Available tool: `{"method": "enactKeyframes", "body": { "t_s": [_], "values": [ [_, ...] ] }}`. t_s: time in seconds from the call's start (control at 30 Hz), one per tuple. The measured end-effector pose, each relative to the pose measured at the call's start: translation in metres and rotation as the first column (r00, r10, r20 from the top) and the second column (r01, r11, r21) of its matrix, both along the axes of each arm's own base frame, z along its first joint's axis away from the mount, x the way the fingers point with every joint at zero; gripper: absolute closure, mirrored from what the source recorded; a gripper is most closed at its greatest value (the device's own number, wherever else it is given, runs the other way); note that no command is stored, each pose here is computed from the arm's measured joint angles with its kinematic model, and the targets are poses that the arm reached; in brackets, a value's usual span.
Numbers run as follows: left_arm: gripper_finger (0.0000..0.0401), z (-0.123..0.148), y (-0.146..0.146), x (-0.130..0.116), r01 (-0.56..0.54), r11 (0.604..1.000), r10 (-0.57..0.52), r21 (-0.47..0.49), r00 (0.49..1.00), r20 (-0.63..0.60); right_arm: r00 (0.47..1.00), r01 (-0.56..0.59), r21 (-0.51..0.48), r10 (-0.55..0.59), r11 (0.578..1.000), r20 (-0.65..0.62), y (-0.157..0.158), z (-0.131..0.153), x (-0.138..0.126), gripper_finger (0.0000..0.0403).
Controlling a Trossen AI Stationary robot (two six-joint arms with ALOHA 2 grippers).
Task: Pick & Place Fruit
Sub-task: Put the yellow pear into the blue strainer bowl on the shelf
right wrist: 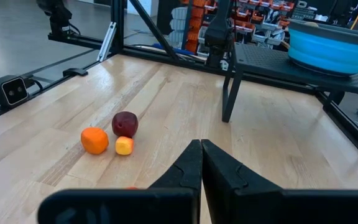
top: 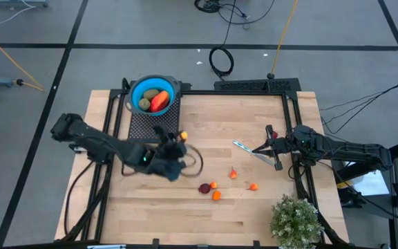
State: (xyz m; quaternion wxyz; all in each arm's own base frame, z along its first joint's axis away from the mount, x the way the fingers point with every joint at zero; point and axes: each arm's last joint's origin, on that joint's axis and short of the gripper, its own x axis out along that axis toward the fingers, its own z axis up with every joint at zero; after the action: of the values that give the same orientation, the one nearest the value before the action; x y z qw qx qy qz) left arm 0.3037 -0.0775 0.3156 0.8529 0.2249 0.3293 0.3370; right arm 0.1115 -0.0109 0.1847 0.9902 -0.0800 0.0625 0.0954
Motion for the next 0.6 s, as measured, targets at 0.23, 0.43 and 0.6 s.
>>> {"method": "enactKeyframes", "body": {
  "t_s": [0.23, 0.43, 0.6],
  "values": [
    [0.0281, 0.035, 0.050, -0.032, -0.130, 0.991, 0.133, -0.043, 0.990, 0.050, 1.000, 0.001, 0.000, -0.001, 1.000, 0.001, 0.000, 0.000, 0.000, 0.0403],
    [0.0281, 0.060, 0.091, -0.061, -0.201, 0.974, 0.211, -0.101, 0.973, 0.091, 1.000, 0.001, 0.000, -0.001, 1.000, 0.000, 0.000, 0.000, 0.000, 0.0403],
    [0.0281, 0.070, 0.124, -0.079, -0.257, 0.953, 0.275, -0.159, 0.956, 0.106, 1.000, 0.001, -0.001, -0.001, 1.000, 0.003, 0.000, 0.000, 0.000, 0.0403]
  ]
}}
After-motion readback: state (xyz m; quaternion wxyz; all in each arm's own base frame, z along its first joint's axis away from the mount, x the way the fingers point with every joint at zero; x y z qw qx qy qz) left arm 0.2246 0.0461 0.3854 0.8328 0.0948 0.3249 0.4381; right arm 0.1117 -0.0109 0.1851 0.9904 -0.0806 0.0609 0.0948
